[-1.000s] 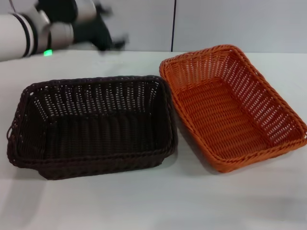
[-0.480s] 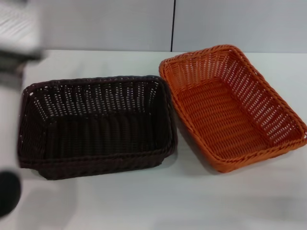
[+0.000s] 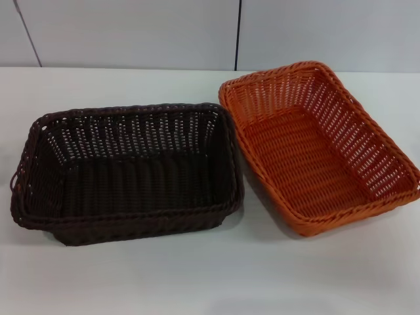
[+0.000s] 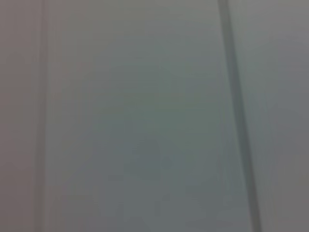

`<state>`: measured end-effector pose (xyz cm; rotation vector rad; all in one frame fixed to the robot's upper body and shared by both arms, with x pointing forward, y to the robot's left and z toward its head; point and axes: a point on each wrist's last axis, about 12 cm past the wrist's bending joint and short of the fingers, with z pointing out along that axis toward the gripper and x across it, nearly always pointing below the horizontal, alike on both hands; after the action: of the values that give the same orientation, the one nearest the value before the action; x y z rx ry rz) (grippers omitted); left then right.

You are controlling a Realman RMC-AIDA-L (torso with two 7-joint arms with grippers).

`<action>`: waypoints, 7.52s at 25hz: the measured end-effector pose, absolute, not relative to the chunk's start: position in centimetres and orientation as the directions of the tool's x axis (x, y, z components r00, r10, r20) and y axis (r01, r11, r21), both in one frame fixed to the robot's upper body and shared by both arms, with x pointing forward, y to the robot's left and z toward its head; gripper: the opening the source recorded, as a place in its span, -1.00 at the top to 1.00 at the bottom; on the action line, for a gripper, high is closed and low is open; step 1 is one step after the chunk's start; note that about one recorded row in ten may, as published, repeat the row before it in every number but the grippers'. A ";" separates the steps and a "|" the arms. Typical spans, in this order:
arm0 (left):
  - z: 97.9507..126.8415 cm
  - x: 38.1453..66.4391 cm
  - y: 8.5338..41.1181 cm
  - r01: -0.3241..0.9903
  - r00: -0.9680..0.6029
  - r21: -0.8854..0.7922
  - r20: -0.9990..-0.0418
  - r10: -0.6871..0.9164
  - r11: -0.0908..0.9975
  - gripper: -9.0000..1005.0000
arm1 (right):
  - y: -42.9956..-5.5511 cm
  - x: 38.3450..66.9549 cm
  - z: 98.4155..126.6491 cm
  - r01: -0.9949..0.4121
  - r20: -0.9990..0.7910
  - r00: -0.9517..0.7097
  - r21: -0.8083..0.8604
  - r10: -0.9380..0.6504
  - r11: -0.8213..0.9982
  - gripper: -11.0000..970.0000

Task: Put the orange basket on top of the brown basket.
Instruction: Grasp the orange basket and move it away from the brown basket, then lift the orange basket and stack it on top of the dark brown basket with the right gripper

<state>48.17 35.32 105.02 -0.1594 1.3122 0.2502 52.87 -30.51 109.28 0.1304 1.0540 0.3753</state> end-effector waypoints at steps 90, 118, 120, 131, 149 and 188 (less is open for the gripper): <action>100.5 47.4 39.3 -0.401 -0.043 0.026 -0.999 0.010 0.916 -0.56 | -16.0 55.2 125.6 -0.875 -0.461 -0.376 -0.109 -0.804 0.471 -0.71; 99.6 47.5 40.0 -0.440 -0.116 0.015 -0.992 -0.041 0.898 -0.56 | -17.2 53.8 119.9 -0.865 -0.201 -0.458 -0.123 -0.866 0.486 -0.66; 99.6 47.5 40.0 -0.441 -0.119 0.015 -0.992 -0.042 0.898 -0.56 | -17.3 54.1 119.3 -0.863 -0.198 -0.463 -0.122 -0.864 0.490 -0.65; 99.4 47.2 40.2 -0.447 -0.128 0.020 -0.991 -0.042 0.894 -0.55 | -16.9 55.5 117.5 -0.854 -0.188 -0.460 -0.176 -0.868 0.491 -0.43; 99.2 46.8 40.5 -0.470 -0.139 0.019 -0.989 -0.053 0.883 -0.55 | -14.7 56.0 122.8 -0.790 -0.377 -0.423 -0.293 -0.824 0.539 0.37; 97.6 46.8 39.6 -0.470 -0.232 -0.031 -0.960 -0.158 0.882 -0.54 | -5.1 50.7 123.5 -0.405 0.259 0.760 -0.528 -0.596 -0.746 0.55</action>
<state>46.81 39.62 97.61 -0.4731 1.8037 0.3112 50.65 -5.09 123.45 -2.5088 0.7579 -0.5814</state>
